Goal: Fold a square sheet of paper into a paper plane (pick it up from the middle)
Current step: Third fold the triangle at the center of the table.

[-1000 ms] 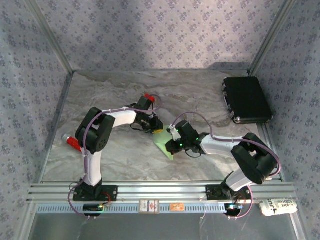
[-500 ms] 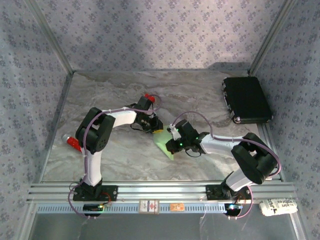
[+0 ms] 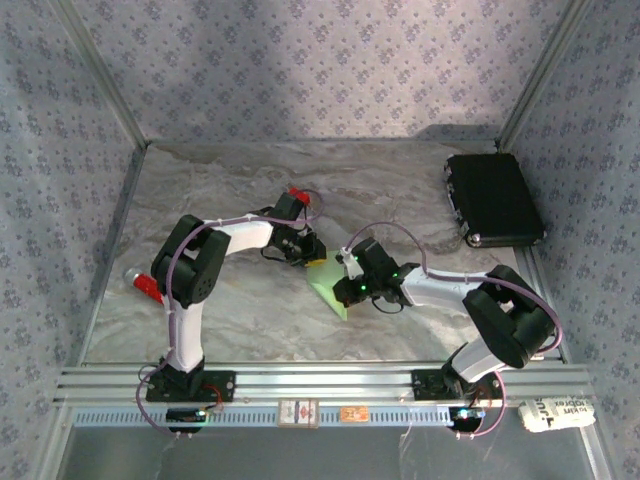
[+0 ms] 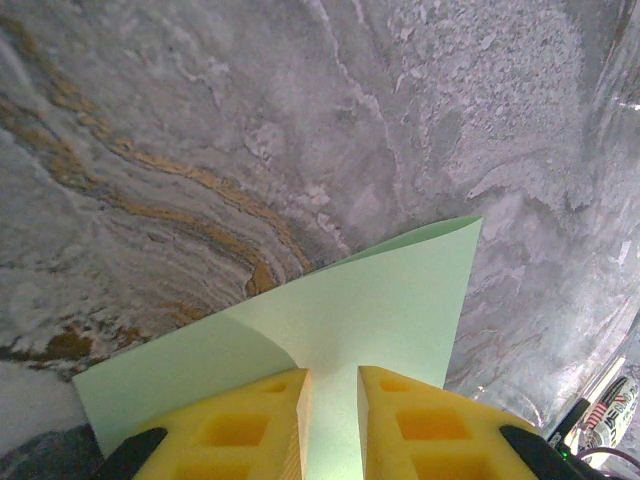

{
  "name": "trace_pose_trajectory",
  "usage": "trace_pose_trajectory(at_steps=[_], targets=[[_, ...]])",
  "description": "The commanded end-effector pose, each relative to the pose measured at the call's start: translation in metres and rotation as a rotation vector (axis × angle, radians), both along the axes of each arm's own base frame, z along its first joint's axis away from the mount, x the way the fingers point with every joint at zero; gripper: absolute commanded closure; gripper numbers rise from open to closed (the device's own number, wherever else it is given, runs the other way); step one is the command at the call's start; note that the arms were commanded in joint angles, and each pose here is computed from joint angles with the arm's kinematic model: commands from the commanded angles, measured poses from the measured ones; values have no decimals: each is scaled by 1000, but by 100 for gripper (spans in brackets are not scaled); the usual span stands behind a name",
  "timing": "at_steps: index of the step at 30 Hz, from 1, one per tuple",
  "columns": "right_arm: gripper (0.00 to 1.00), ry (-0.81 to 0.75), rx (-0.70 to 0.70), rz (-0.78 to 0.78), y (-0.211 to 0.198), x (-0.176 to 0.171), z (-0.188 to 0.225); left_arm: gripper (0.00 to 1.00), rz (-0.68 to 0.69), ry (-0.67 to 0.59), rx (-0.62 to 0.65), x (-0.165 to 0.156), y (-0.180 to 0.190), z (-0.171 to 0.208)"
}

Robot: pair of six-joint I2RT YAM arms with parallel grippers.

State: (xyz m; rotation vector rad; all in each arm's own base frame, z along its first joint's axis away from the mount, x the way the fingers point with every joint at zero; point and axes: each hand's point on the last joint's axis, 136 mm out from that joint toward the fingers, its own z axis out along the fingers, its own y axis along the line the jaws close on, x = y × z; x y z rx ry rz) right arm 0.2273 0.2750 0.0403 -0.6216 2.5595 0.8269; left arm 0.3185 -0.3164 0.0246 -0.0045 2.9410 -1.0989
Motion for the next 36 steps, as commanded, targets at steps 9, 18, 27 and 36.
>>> trace_pose_trajectory(at_steps=[9, 18, 27, 36], targets=[[97, -15, -31, -3, 1, 10, 1, 80, -1, 50, 51, -10, 7, -17], [97, -14, -50, 13, 2, 15, -1, 80, -2, 50, 49, -10, 7, -16], [97, -5, -59, 4, -2, 12, -6, 80, 0, 51, 48, -10, 7, -15], [97, -1, -66, -4, -3, 13, -11, 80, 2, 51, 48, -11, 7, -15]])
